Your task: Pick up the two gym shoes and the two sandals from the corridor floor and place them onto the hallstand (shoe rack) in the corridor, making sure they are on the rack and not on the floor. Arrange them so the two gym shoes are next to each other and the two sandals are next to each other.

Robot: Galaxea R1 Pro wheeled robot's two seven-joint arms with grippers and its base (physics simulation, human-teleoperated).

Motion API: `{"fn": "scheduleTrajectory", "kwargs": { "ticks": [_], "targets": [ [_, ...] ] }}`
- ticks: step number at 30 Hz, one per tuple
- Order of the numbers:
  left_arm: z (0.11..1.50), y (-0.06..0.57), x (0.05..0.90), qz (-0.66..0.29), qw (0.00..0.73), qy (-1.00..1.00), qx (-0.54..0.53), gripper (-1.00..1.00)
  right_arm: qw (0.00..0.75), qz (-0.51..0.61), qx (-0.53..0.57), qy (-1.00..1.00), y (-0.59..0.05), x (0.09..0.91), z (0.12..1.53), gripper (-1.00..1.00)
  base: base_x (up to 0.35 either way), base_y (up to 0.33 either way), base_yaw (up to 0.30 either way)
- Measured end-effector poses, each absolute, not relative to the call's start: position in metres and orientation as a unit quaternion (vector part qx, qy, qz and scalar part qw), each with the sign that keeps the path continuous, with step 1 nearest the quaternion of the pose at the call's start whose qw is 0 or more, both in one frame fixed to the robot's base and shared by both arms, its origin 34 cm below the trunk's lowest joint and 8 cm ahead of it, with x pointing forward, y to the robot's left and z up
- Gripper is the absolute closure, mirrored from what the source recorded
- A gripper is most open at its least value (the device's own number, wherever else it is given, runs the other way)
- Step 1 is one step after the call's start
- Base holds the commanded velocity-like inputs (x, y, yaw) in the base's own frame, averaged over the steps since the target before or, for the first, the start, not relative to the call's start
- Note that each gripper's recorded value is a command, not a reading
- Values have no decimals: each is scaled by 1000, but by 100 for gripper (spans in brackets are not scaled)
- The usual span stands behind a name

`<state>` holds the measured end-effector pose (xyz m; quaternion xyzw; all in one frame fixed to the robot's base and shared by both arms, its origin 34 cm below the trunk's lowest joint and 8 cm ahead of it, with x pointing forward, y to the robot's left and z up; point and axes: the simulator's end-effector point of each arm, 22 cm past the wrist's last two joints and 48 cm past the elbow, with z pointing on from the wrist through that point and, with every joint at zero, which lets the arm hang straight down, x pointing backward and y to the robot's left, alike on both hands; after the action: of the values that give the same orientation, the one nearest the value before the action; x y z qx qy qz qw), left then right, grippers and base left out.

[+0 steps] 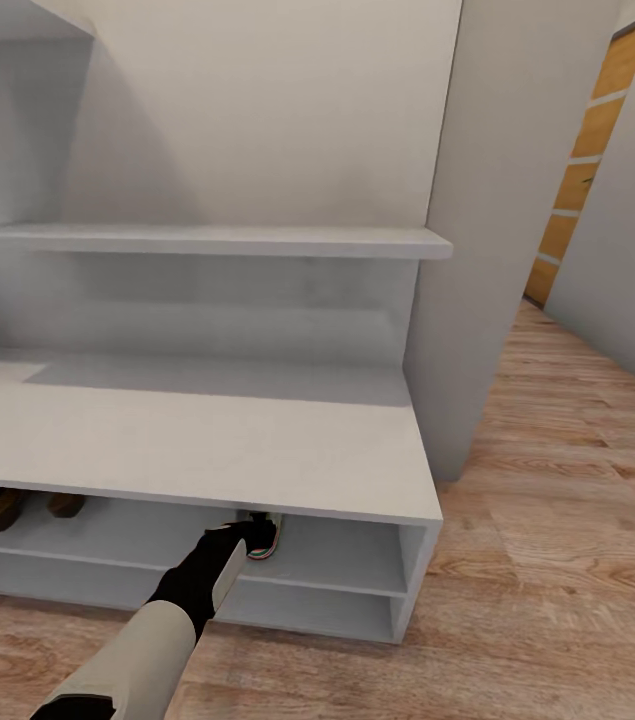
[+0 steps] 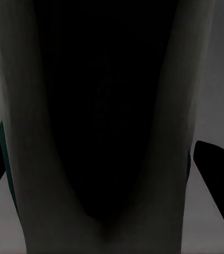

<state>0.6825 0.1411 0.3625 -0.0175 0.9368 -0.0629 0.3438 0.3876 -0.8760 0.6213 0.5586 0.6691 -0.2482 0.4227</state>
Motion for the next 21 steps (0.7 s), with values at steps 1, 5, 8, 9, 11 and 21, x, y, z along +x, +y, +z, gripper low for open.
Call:
{"fn": "scheduleTrajectory", "kwargs": {
  "ticks": [1,5,8,9,11,21],
  "targets": [
    [363,141,683,-63,344,937,-17,100,423,-248,559,669,-876,388,621,100,0,0,0],
    [363,141,683,-63,344,937,-17,-100,423,-248,559,669,-876,388,621,100,0,0,0],
    [363,142,683,-62,344,937,-17,-100,423,-248,559,669,-876,388,621,100,0,0,0],
    [363,142,683,-62,344,937,-18,-100,423,-248,559,669,-876,388,621,100,0,0,0],
    [363,142,683,-62,344,937,-17,-100,423,-248,559,669,-876,388,621,100,0,0,0],
    [362,144,683,-61,344,937,-18,-100,423,-248,559,669,-876,388,621,100,-37,0,0]
  ]
}}
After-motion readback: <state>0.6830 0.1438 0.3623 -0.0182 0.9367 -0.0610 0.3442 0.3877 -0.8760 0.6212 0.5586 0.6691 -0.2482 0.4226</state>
